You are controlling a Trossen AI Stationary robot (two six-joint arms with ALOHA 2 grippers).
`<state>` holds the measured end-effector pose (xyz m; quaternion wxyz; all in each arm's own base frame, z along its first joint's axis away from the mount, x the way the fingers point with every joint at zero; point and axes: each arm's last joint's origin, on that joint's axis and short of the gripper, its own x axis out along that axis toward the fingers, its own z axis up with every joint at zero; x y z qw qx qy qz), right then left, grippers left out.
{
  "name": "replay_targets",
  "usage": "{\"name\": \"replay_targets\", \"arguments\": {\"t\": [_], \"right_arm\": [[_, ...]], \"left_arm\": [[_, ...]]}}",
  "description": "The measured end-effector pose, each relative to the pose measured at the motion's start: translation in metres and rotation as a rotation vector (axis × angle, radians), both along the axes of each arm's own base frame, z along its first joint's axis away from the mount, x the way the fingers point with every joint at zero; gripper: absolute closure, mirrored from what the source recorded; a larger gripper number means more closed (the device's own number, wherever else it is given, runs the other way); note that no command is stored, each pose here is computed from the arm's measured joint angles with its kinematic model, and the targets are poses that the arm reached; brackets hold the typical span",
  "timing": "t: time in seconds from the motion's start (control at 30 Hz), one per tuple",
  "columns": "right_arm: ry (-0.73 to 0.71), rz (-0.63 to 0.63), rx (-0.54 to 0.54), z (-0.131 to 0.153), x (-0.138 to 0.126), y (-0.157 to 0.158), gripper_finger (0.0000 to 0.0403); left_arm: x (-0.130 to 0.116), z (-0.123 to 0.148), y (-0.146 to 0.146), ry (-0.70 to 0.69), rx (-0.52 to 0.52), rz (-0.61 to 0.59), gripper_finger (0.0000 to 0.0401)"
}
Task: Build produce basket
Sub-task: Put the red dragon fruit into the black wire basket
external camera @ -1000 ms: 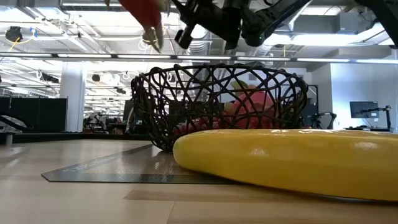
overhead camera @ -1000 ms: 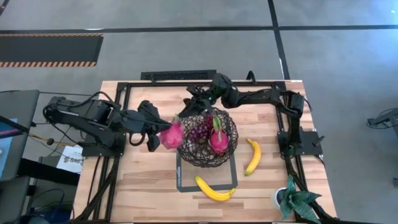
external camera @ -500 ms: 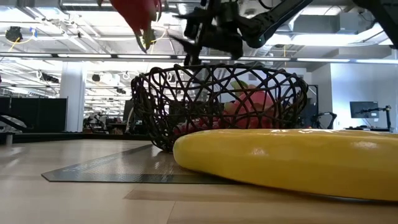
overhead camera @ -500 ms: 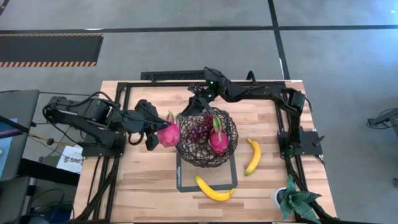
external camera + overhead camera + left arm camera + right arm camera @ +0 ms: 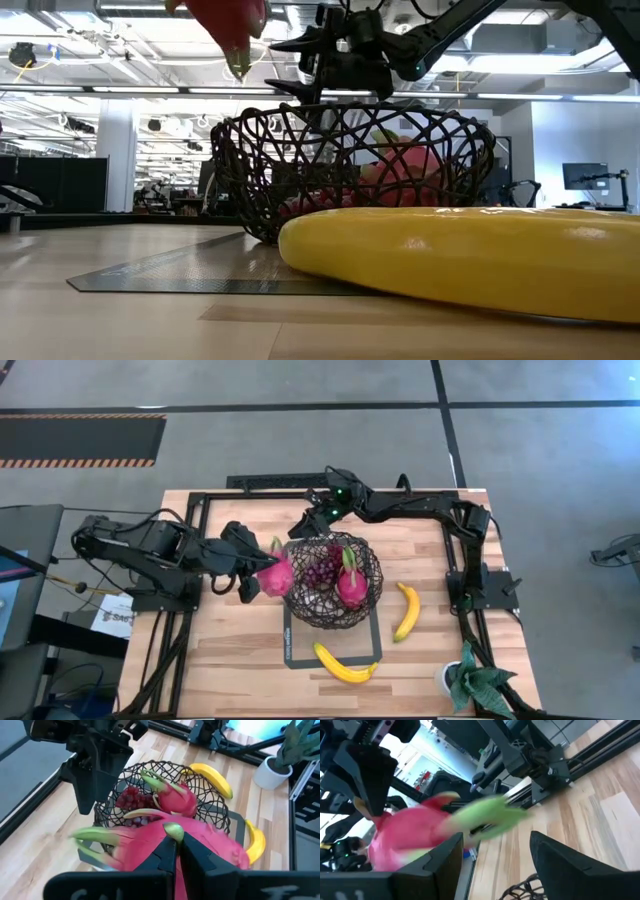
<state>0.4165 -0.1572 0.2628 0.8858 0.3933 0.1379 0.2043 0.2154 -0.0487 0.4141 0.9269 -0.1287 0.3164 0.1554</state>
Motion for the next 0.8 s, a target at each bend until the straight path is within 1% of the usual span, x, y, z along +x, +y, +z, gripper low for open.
{"name": "replay_targets", "arguments": {"t": [0.17, 0.27, 0.4, 0.6, 0.7, 0.8], "right_arm": [[-0.010, -0.013, 0.015, 0.002, 0.000, -0.001, 0.0153], [-0.050, -0.008, 0.026, 0.008, 0.002, 0.002, 0.0153], [-0.094, 0.029, 0.036, 0.014, 0.006, 0.016, 0.0153], [-0.095, 0.084, 0.024, 0.013, 0.014, 0.040, 0.0153], [-0.057, 0.100, 0.019, 0.008, 0.016, 0.047, 0.0153], [0.041, 0.088, 0.010, -0.003, 0.014, 0.044, 0.0153]], "left_arm": [[0.009, -0.006, -0.003, 0.031, -0.010, -0.019, 0.0401], [0.012, -0.008, -0.004, 0.038, -0.007, -0.020, 0.0401], [0.013, -0.008, -0.004, 0.039, -0.002, -0.022, 0.0401], [0.014, -0.008, -0.004, 0.034, 0.002, -0.015, 0.0401], [0.014, -0.008, -0.004, 0.031, 0.000, -0.015, 0.0401], [0.014, -0.008, -0.004, 0.028, -0.005, -0.010, 0.0401]]}}
